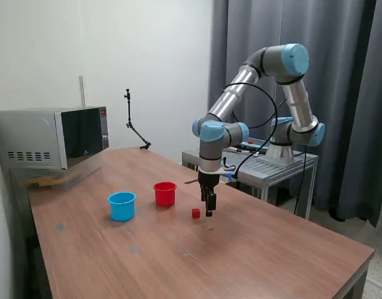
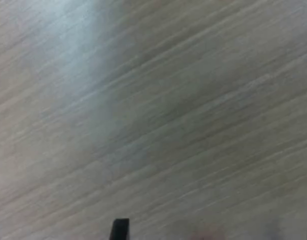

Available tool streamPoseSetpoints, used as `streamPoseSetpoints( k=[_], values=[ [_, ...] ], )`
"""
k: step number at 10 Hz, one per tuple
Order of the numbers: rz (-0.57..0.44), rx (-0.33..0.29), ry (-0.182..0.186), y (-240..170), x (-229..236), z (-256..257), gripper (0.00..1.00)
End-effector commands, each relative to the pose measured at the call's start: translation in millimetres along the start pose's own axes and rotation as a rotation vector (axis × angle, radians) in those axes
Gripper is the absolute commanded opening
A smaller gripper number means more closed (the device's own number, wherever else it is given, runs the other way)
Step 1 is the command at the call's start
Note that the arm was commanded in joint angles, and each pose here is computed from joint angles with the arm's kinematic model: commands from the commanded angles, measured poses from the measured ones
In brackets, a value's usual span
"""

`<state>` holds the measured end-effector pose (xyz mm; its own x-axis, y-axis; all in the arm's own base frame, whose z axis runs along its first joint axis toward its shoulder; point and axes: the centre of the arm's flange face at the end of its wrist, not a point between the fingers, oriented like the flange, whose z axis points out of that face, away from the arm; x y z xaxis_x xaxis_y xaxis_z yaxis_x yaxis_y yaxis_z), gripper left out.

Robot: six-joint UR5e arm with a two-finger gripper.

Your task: Place red objects in the red bin, and blue objects in the blue bin.

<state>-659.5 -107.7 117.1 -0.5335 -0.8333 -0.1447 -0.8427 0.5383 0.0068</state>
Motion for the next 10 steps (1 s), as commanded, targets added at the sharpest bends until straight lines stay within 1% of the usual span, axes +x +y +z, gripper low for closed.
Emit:
streamPoseSetpoints(
  k=[1,3,5,10],
  values=[
    [0.007,-0.023,0.016,4.0,-1.4,-2.0,1.00],
    [0.012,-0.045,0.033,19.2,-0.2,-1.6,1.00],
    [0.013,-0.047,0.042,28.2,6.4,2.3,1.00],
    [0.013,-0.038,0.036,29.2,7.0,10.5,1.00]
  ],
)
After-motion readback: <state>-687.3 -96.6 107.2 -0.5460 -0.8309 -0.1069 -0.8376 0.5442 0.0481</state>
